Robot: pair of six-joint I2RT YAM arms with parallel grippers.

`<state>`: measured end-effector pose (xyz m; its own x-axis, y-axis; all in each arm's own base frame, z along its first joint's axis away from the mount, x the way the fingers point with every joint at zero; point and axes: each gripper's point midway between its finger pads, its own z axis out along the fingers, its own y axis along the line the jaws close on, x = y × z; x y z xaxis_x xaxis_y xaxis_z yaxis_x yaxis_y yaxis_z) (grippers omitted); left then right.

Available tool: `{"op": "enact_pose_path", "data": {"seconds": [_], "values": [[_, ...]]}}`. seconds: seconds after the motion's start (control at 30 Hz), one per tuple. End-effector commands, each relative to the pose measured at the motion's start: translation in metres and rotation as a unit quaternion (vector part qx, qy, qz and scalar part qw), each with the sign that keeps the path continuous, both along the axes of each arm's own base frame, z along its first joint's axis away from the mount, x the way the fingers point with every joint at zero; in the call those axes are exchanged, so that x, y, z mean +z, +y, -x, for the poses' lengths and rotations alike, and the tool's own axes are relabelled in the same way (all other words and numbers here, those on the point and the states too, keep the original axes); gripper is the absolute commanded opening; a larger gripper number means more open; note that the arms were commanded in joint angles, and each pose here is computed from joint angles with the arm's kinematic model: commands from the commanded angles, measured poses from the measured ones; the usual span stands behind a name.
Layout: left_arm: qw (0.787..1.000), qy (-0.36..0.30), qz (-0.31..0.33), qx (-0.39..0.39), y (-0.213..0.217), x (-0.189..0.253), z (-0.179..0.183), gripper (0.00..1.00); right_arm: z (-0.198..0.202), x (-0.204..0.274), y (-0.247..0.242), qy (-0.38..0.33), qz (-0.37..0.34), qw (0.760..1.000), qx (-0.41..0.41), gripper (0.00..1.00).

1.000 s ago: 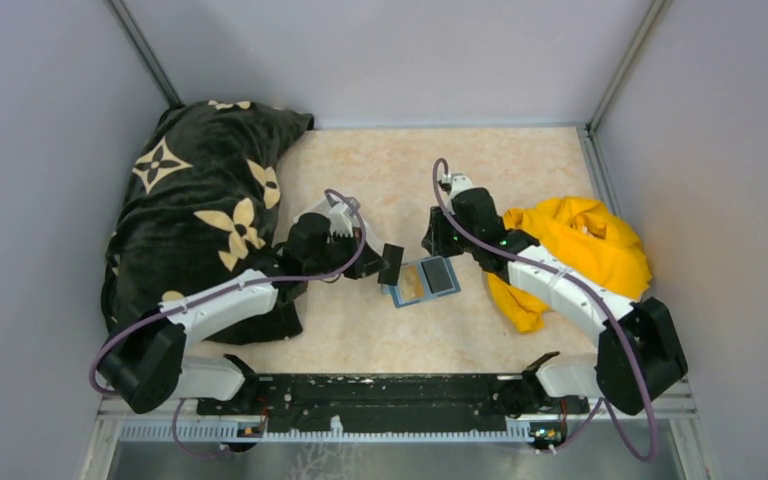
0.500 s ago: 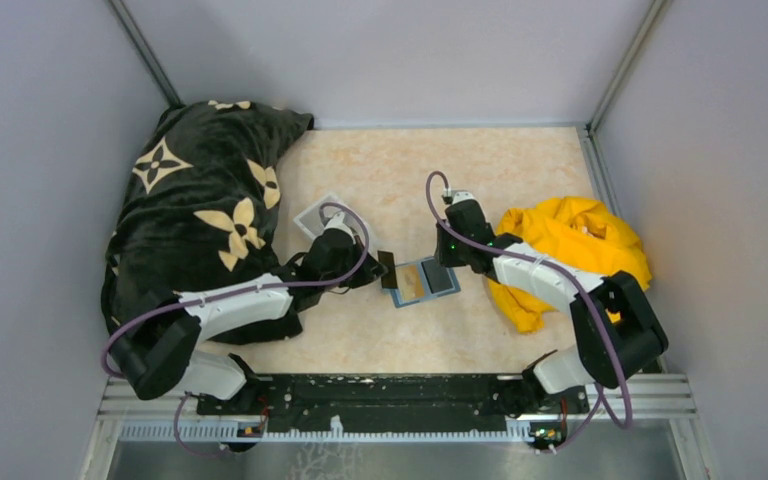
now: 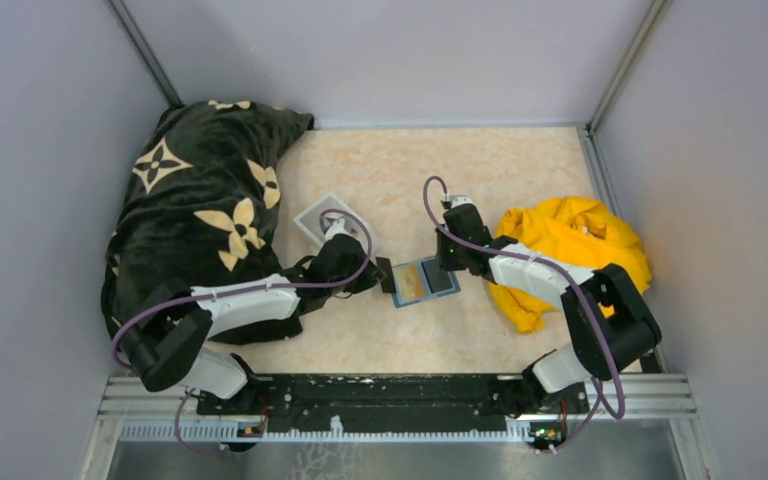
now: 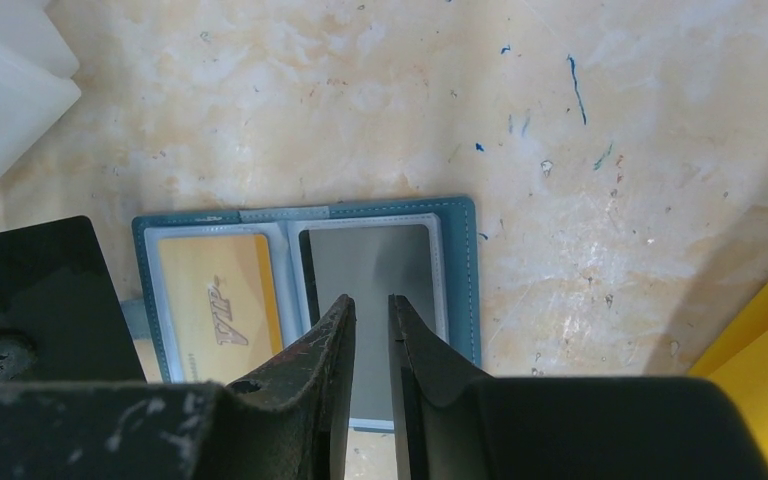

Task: Put the credit cards into the card holder
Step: Pick up the credit card from the storage box.

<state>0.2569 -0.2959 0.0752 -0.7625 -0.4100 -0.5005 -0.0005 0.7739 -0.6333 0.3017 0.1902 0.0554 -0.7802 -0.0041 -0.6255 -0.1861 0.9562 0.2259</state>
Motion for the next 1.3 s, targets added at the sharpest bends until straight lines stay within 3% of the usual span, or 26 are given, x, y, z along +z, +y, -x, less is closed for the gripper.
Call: {"op": "enact_pose_path", "data": {"seconds": [0.0,1.27], "values": [[1.0,0.005,-0.005,0.013,0.0,-0.004,0.001,0.0,-0.01,0.002,-0.001,-0.013,-0.007,1.0,-0.012,0.19],[1.0,0.017,-0.014,0.015,-0.008,-0.008,0.006,0.0,-0.007,-0.007,-0.009,-0.001,-0.001,1.0,-0.015,0.16]]}}
